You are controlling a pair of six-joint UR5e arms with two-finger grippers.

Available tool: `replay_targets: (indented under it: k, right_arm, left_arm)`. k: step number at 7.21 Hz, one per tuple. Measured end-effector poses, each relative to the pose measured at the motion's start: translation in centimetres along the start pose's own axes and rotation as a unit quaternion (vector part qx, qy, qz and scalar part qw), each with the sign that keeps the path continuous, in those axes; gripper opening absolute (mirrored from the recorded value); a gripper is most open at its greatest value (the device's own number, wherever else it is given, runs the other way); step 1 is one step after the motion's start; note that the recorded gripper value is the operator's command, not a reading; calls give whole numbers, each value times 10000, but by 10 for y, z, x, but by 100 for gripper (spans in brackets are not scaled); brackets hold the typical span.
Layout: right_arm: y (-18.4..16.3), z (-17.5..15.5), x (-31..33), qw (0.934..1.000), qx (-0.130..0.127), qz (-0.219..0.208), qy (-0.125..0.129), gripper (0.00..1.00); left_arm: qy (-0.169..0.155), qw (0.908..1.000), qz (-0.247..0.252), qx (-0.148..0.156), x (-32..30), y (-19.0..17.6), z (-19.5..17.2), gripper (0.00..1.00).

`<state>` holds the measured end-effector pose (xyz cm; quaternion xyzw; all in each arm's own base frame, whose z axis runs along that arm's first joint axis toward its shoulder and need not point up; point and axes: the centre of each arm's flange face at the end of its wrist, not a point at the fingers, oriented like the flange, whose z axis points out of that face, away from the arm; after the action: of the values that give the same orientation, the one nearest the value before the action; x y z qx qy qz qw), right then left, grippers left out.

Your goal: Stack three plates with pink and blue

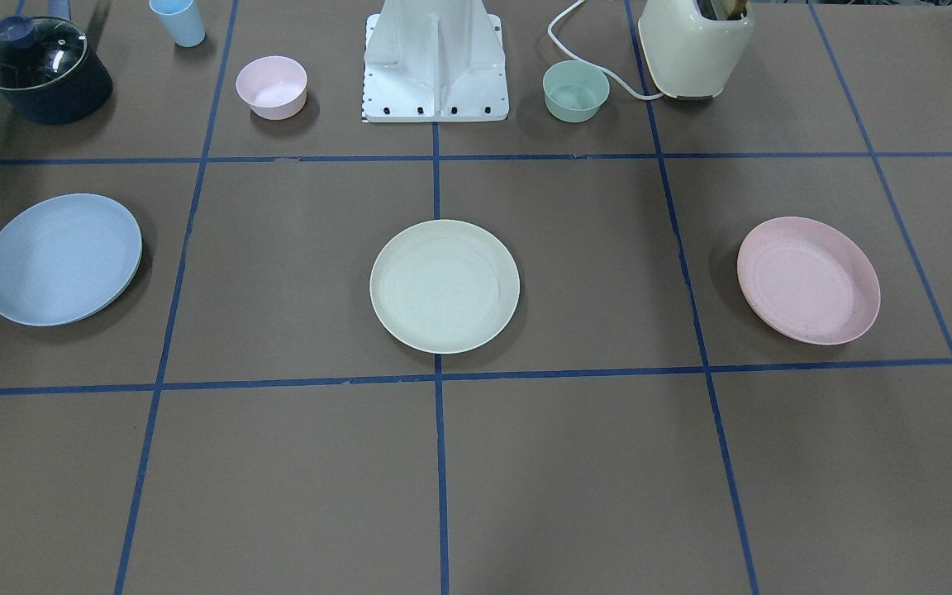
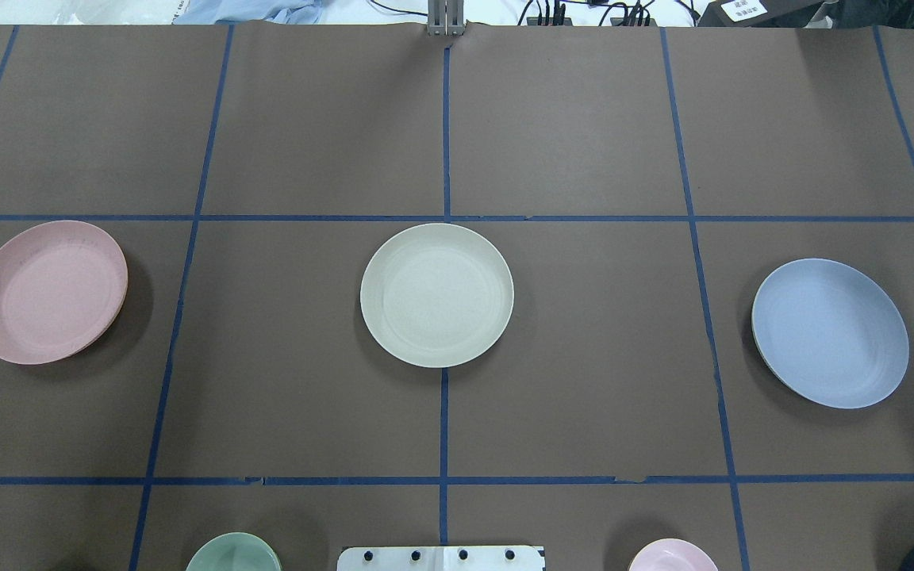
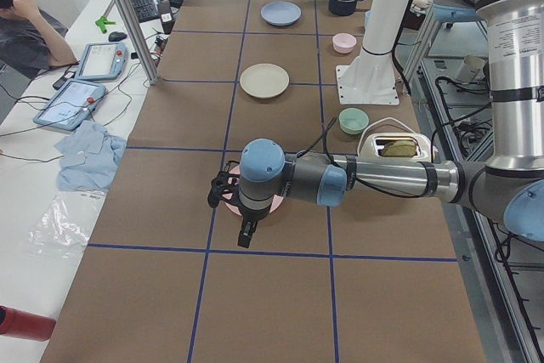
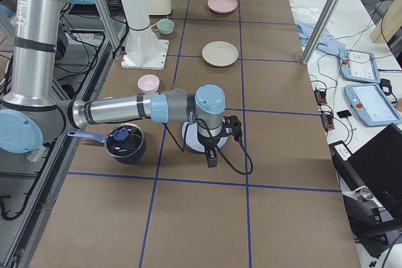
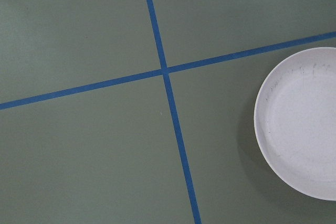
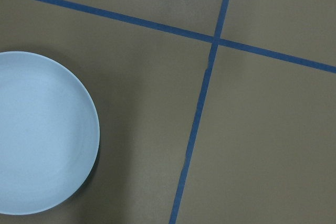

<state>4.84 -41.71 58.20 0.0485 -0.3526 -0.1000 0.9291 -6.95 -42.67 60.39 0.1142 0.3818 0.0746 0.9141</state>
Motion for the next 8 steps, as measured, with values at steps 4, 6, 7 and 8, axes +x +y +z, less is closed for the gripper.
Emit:
replay_targets:
  k: [4,6,7,8]
  right_arm:
    - [-4,-12,-10,9999,121,-106,20,100]
    - [-27,-36,-28,9987,398,-325,60,100]
    - [-42,-50,-38,9973,561,-457,88,100]
    - [-58,-63,-47,9958,705,-578,114,100]
  left_arm:
    - [-43,9981,435,428,8,-8,-8,100]
    - [25,9940,763,789,19,-17,-18,100]
    - [16,9878,1096,1108,28,-25,-26,100]
    - [-73,9766,1513,1526,34,-36,-35,100]
